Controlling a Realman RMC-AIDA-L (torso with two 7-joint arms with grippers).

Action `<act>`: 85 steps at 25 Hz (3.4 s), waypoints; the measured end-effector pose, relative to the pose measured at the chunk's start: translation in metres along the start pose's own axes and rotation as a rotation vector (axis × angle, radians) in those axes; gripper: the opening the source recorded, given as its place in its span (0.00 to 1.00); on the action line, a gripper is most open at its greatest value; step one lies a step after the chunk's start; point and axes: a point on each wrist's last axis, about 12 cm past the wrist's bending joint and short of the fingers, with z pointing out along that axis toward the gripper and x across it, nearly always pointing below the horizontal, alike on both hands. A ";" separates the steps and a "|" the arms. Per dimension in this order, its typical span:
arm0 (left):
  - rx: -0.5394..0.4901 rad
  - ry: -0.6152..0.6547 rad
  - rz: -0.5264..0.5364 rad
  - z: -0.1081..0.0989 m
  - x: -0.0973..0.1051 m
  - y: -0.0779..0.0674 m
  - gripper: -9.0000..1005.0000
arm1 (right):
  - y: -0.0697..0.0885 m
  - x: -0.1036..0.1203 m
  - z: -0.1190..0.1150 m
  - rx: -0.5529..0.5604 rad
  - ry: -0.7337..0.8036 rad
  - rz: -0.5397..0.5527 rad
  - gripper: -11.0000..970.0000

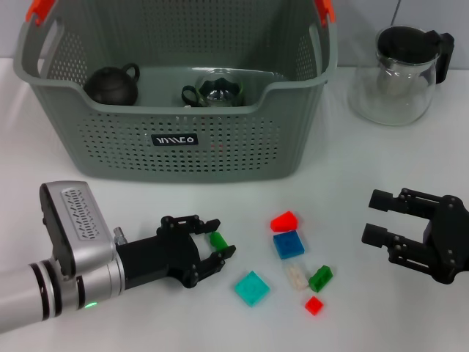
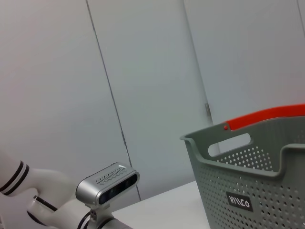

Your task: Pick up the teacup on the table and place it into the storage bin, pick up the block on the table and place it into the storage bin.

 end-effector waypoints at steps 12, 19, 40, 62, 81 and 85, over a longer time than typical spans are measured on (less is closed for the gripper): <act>0.014 0.000 0.005 0.000 -0.001 0.000 0.40 | 0.001 -0.001 -0.001 -0.009 -0.005 0.000 0.63; 0.037 -0.096 -0.093 -0.020 -0.013 0.009 0.40 | 0.002 -0.002 -0.003 -0.009 -0.013 -0.001 0.63; 0.192 -0.469 -0.324 -0.084 -0.184 0.123 0.40 | 0.002 -0.001 -0.004 -0.005 -0.014 0.006 0.63; -0.179 -0.185 -0.395 -0.037 -0.204 0.146 0.57 | 0.001 -0.002 -0.003 0.000 -0.013 0.006 0.63; 0.178 -0.245 -0.053 -0.095 -0.043 0.008 0.85 | -0.003 -0.002 -0.003 0.021 -0.011 0.013 0.63; 0.238 -0.193 -0.040 -0.070 -0.024 -0.012 0.84 | -0.004 -0.004 -0.004 0.022 -0.010 0.019 0.63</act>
